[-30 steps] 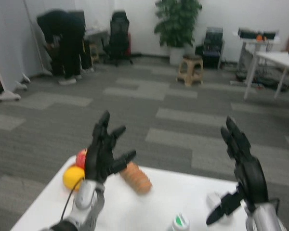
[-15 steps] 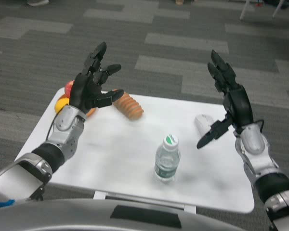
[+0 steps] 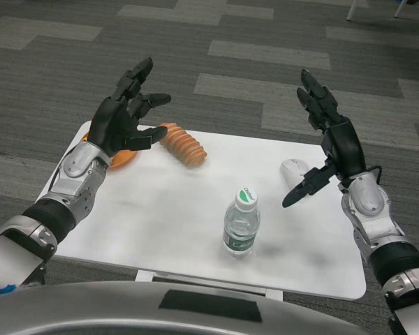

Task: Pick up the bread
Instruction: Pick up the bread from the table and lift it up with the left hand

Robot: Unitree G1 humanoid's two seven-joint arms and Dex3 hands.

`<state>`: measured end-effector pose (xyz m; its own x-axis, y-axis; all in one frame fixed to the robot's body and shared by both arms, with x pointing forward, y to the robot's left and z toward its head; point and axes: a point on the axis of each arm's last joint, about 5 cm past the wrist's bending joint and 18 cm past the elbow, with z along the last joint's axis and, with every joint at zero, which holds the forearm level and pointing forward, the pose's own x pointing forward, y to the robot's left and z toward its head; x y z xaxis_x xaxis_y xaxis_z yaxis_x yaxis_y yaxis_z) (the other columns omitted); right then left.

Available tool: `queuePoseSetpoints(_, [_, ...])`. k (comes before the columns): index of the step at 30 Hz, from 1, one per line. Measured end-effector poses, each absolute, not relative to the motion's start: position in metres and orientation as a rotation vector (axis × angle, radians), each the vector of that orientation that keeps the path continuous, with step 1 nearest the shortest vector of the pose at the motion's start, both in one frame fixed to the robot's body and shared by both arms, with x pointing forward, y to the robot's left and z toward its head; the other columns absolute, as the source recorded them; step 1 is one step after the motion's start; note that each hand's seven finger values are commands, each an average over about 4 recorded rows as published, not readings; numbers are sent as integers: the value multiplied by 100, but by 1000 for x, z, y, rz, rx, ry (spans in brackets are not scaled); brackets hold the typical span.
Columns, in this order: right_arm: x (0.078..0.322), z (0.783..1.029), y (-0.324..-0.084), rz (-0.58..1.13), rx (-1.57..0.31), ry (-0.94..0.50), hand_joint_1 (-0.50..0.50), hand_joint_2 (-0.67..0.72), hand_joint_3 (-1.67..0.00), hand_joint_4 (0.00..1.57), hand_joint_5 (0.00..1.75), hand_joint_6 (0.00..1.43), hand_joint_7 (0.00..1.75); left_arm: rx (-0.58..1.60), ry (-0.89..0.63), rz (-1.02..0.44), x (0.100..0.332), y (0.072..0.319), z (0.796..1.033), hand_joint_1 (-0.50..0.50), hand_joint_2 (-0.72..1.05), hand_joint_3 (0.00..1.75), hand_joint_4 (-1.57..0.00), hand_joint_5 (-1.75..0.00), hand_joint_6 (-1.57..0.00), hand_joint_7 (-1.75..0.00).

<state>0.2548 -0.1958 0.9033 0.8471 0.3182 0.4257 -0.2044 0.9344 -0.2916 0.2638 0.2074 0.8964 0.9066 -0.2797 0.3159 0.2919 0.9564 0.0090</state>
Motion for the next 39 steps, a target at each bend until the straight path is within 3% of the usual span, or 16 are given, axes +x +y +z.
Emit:
queuePoseSetpoints(7, [255,903,-197,279,-246,-484,-46,22,0,0,0,0,0,33,-294,-356,266,213,908,50,105,61,0,-123,0,-19])
queuePoseSetpoints(11, [255,903,-198,279,-251,-479,-46,22,0,0,0,0,0,158,-253,-409,269,218,921,50,105,65,0,-123,0,-14])
queuePoseSetpoints(17, [254,902,-199,290,-261,-468,-46,22,0,0,0,0,0,398,-216,-503,282,219,956,50,105,96,0,-133,0,-17])
queuePoseSetpoints(22, [254,901,-198,298,-265,-464,-46,22,0,0,0,0,2,498,-186,-523,289,218,969,50,105,113,0,-144,0,-14])
queuePoseSetpoints(32, [253,899,-198,307,-269,-454,-46,22,0,0,0,0,0,733,-133,-566,301,200,980,50,96,122,0,-162,0,-14])
queuePoseSetpoints(36, [253,898,-198,306,-271,-443,-46,22,0,0,0,0,0,774,-112,-586,306,190,977,50,105,100,0,-164,0,-14])
queuePoseSetpoints(39, [252,896,-199,304,-272,-435,-45,22,0,0,0,0,0,811,-91,-588,311,183,974,50,103,96,0,-157,0,-14])
